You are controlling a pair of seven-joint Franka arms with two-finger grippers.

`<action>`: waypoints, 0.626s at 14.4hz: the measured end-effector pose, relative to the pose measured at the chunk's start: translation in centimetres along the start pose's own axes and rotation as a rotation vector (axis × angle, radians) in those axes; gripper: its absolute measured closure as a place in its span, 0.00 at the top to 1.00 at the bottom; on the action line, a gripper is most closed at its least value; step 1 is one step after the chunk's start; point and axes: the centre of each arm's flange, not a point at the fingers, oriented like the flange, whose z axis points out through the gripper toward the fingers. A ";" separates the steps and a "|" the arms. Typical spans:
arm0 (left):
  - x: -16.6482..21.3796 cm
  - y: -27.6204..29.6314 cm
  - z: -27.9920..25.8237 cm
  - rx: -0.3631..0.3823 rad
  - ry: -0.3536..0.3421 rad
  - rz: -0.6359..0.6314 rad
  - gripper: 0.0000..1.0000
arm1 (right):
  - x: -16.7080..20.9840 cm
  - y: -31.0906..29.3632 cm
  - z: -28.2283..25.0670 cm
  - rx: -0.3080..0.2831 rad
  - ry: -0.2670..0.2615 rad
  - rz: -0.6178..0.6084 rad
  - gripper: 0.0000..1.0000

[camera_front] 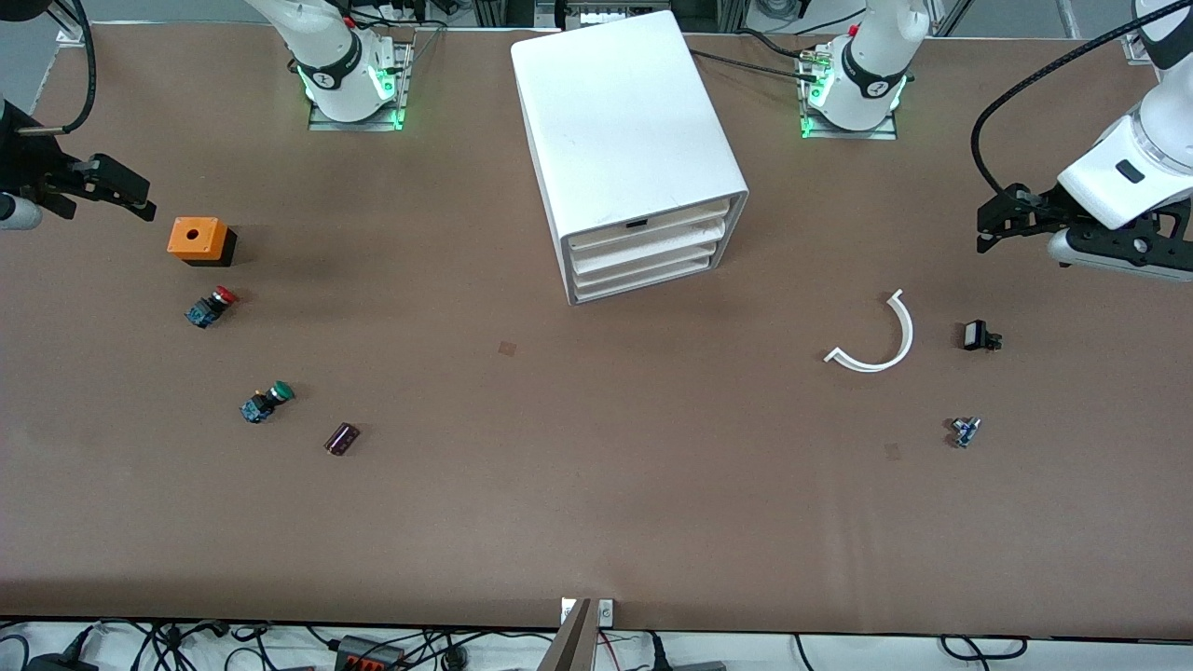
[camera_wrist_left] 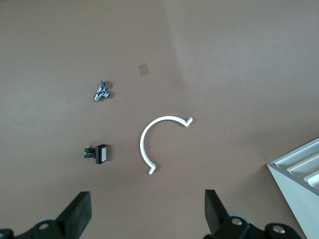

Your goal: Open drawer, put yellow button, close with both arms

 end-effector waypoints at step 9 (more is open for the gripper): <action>0.0 -0.2 -0.5 0.001 0.009 -0.004 1.00 | 0.1 -0.1 -0.1 -0.001 0.007 -0.001 1.00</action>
